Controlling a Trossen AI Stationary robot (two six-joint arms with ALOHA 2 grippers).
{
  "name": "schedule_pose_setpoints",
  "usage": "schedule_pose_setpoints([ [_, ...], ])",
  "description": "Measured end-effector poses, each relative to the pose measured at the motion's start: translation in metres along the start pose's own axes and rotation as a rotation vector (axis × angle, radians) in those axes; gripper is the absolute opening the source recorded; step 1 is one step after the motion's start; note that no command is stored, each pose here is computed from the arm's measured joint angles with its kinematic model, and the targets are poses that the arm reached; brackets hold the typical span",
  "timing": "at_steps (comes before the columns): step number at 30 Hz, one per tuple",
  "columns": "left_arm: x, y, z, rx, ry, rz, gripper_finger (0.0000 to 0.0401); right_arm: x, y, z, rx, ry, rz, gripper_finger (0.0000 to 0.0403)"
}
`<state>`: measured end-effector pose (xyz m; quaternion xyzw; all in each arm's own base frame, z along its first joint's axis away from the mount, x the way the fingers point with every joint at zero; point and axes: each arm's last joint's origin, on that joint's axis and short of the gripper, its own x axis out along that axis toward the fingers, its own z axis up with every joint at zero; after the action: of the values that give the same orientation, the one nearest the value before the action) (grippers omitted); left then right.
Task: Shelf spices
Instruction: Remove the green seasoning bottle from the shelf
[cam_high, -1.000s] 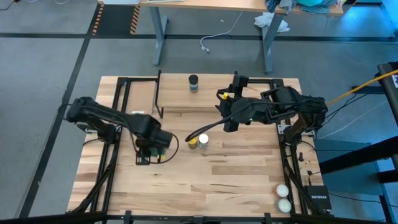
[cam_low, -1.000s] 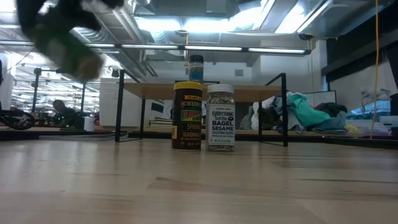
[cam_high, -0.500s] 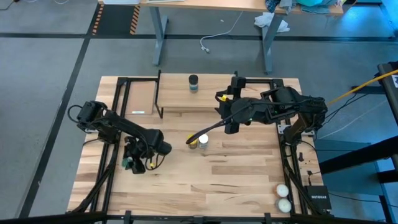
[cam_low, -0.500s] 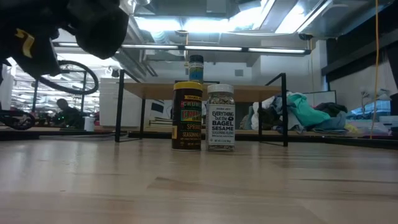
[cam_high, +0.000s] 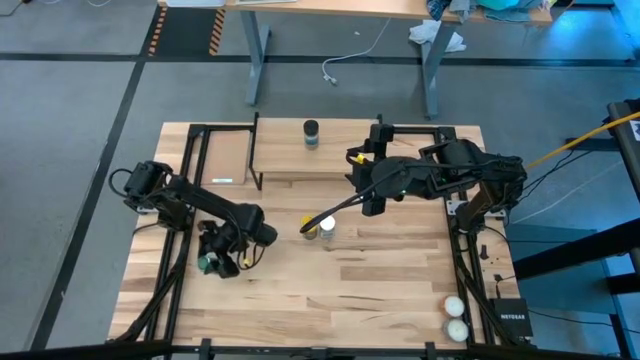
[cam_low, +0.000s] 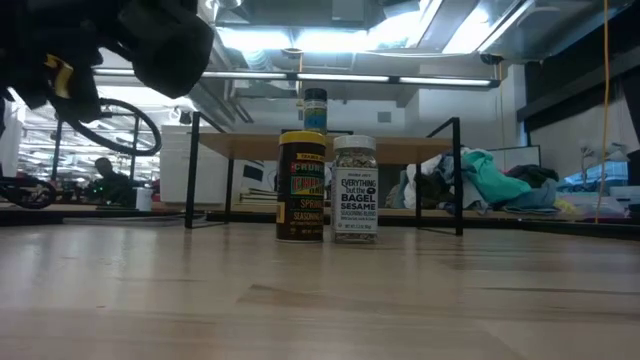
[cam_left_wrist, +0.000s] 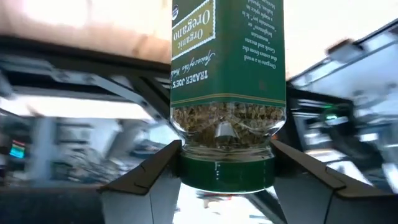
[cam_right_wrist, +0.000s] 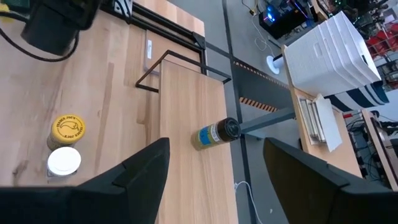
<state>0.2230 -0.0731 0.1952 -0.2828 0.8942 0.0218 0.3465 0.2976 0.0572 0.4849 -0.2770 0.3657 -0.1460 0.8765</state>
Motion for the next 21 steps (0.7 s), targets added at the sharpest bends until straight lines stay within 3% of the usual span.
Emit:
schedule_pose_setpoints([
  [5, -0.001, 0.004, 0.002, -0.08, 0.016, -0.03, 0.0204, 0.0, 0.0, 0.0, 0.0, -0.001, 0.0, 0.0264],
  [12, 0.022, 0.024, 0.006, -0.205, 0.122, -0.029, 0.0204, 0.0, 0.0, 0.0, -0.006, 0.001, 0.001, 0.0264],
  [21, 0.031, 0.032, 0.006, -0.14, 0.148, -0.002, 0.0205, 0.0, 0.0, 0.0, -0.018, 0.001, 0.001, 0.0264],
])
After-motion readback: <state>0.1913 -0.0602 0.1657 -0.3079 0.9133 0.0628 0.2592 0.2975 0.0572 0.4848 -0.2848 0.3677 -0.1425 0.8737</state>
